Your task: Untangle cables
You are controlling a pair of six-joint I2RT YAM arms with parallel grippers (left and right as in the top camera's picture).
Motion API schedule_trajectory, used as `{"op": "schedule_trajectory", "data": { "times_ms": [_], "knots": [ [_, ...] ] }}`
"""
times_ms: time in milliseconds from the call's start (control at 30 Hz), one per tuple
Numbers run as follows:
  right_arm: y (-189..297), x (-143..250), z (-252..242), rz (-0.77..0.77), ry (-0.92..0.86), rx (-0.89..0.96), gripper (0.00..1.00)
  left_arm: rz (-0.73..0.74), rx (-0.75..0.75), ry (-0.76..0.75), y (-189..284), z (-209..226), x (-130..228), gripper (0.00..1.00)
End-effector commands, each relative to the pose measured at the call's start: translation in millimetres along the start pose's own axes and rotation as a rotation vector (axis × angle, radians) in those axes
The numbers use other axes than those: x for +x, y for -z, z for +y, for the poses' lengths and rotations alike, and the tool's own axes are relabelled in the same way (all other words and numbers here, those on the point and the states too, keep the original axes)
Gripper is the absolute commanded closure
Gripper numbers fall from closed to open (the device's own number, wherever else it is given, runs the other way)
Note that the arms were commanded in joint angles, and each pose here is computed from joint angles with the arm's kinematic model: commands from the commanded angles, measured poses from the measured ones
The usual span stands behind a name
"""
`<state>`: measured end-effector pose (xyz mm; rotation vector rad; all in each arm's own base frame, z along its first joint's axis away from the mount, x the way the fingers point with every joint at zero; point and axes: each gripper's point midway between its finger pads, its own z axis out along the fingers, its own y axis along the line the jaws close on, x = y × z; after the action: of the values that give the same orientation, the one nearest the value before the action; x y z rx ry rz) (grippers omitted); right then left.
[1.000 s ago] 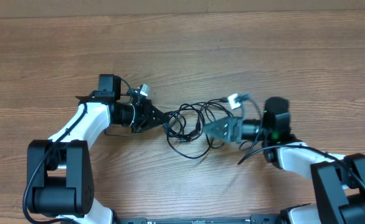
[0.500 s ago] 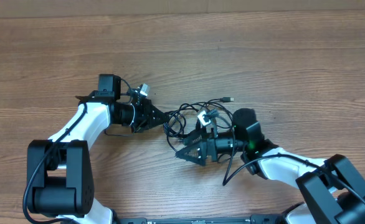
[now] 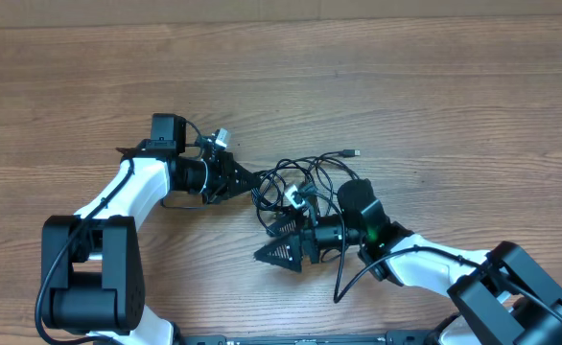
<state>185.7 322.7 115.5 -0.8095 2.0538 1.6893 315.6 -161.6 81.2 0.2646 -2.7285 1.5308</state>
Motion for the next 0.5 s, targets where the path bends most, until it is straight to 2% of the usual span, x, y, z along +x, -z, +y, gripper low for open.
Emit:
{"op": "schedule_trajectory", "data": {
  "times_ms": [0,67,100,133,200,267,367,467],
  "knots": [
    [-2,0,16,0.016,0.052,-0.067,0.09,-0.011,0.019,-0.024,4,-13,-1,0.96],
    [-2,-1,24,0.017,0.08,-0.1,0.3,-0.011,0.019,-0.024,4,-13,-1,0.96],
    [-2,-1,25,0.016,0.087,-0.107,0.46,-0.011,0.019,-0.024,4,-13,-1,0.96],
    [-2,-2,26,0.013,0.095,-0.112,0.56,-0.011,0.019,-0.025,4,-13,-1,0.96],
    [-1,-6,31,0.005,0.1,-0.131,0.84,-0.011,0.019,-0.024,4,-13,-1,0.96],
    [0,-13,43,-0.012,0.084,-0.175,0.95,-0.01,0.019,-0.024,4,-13,-1,0.96],
    [9,-30,76,-0.056,0.13,-0.29,0.96,-0.01,0.019,-0.024,4,-13,0,0.96],
    [25,-48,116,-0.142,0.28,-0.405,0.96,-0.009,0.019,-0.023,4,-13,0,0.96]
  ]
}}
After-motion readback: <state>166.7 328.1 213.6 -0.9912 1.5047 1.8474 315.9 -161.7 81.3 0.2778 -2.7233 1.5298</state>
